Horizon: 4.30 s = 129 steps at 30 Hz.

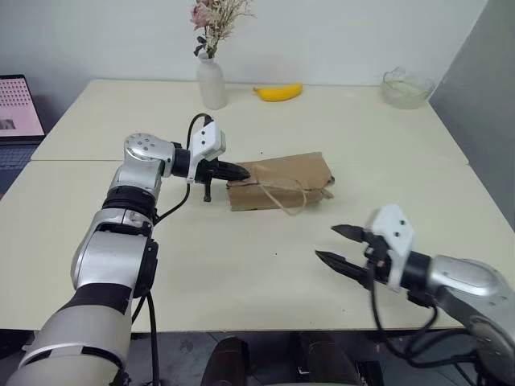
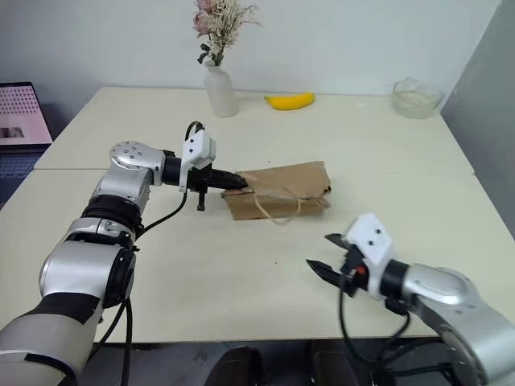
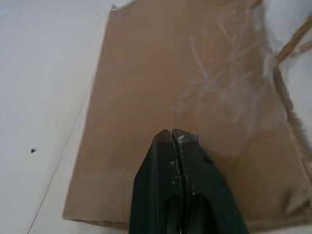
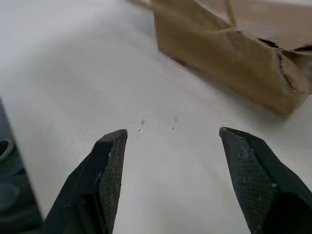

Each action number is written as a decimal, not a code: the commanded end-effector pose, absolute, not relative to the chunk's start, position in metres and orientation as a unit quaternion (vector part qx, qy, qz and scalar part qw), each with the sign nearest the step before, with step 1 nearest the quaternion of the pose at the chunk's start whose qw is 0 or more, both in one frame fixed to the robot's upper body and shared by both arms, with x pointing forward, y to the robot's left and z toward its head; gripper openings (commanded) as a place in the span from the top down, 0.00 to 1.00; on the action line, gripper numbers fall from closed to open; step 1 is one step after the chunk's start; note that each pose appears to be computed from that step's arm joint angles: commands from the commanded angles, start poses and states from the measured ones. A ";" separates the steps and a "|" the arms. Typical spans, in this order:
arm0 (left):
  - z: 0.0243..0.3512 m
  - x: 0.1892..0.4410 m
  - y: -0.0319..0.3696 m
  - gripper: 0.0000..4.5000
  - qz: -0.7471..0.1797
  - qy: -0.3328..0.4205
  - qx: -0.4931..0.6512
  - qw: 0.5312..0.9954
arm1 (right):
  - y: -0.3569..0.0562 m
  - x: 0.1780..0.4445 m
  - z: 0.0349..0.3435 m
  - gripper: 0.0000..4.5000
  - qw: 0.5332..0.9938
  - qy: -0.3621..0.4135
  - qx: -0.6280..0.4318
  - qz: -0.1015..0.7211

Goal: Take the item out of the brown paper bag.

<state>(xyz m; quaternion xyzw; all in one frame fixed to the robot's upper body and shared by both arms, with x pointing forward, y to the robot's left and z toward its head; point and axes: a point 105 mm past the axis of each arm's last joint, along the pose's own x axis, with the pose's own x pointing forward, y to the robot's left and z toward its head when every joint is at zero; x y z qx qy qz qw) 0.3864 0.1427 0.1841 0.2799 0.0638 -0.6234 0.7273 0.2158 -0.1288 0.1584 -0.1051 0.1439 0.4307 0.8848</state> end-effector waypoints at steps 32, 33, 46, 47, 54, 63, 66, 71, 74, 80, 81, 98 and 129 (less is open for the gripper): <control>0.172 0.234 0.122 0.54 -0.637 -0.012 0.322 0.700 | -0.140 0.200 0.163 0.29 0.808 0.163 -0.143 0.549; 0.167 0.230 0.118 0.54 -0.642 -0.012 0.328 0.693 | -0.140 0.198 0.162 0.29 0.803 0.169 -0.145 0.553; 0.121 0.216 0.095 0.54 -0.698 -0.040 0.408 0.588 | -0.143 0.177 0.157 0.29 0.766 0.233 -0.138 0.583; 0.119 0.215 0.095 0.54 -0.702 -0.043 0.415 0.577 | -0.144 0.177 0.157 0.29 0.767 0.235 -0.137 0.582; 0.103 0.219 0.086 0.54 -0.714 -0.067 0.441 0.540 | -0.144 0.172 0.158 0.29 0.764 0.242 -0.133 0.584; 0.089 0.232 0.070 0.58 -0.709 -0.110 0.460 0.523 | -0.143 0.170 0.159 0.29 0.766 0.240 -0.135 0.581; 0.087 0.233 0.067 0.73 -0.710 -0.118 0.458 0.522 | -0.142 0.170 0.161 0.29 0.766 0.238 -0.136 0.582; 0.095 0.235 0.064 1.00 -0.710 -0.119 0.424 0.549 | -0.139 0.169 0.162 0.29 0.761 0.239 -0.137 0.587; 0.104 0.236 0.061 1.00 -0.712 -0.097 0.358 0.597 | -0.138 0.169 0.158 0.29 0.757 0.242 -0.147 0.589; 0.119 0.232 0.065 1.00 -0.717 -0.030 0.249 0.650 | -0.130 0.170 0.151 0.29 0.748 0.240 -0.151 0.600; 0.117 0.230 0.067 1.00 -0.720 -0.019 0.249 0.647 | -0.129 0.170 0.151 0.29 0.747 0.240 -0.151 0.601; 0.104 0.230 0.067 0.60 -0.715 -0.022 0.267 0.646 | -0.122 0.173 0.148 0.29 0.747 0.232 -0.149 0.605; 0.115 0.224 0.074 0.60 -0.764 -0.093 0.344 0.537 | -0.121 0.159 0.141 0.29 0.750 0.243 -0.154 0.596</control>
